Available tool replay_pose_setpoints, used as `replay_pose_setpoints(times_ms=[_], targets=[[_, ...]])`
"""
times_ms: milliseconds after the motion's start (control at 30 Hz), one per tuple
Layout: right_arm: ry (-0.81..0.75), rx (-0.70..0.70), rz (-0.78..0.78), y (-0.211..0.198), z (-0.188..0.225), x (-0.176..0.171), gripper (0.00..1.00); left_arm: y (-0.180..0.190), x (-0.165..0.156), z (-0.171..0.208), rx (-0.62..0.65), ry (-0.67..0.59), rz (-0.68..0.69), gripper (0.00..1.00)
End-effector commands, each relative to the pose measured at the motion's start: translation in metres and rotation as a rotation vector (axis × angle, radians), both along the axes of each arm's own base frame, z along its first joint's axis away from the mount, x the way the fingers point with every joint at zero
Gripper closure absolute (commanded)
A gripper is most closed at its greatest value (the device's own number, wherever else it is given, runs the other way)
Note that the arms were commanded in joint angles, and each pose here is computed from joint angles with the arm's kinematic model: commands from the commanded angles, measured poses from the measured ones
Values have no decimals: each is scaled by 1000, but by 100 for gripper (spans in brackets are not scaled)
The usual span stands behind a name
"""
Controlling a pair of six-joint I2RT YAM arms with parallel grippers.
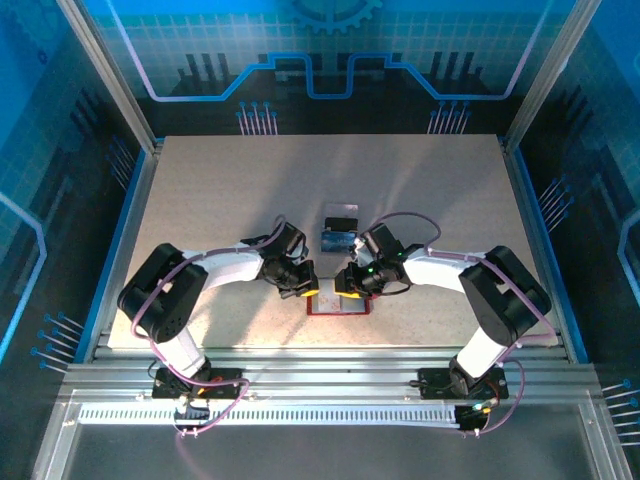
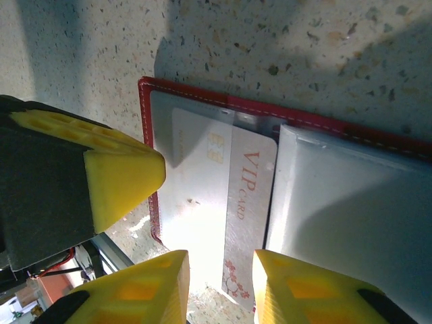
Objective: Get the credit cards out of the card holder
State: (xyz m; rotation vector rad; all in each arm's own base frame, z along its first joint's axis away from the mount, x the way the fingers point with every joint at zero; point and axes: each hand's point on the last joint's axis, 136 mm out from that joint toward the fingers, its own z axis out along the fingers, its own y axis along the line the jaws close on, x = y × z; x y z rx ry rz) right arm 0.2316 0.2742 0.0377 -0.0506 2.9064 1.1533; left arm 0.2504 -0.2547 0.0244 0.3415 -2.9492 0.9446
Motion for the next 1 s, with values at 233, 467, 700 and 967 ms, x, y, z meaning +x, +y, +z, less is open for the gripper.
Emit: replay_pose_setpoints(times_ms=[233, 467, 700, 967], targets=[[50, 1, -7, -3, -15, -4, 70, 9, -13, -20, 49, 51, -9, 96], [57, 41, -16, 1, -14, -4, 71, 9, -14, -22, 48, 54, -6, 96], [78, 88, -30, 4, -14, -2, 72, 7, -14, -22, 42, 57, -5, 96], [85, 125, -48, 5, -12, 0, 74, 5, -13, -23, 30, 60, -2, 96]])
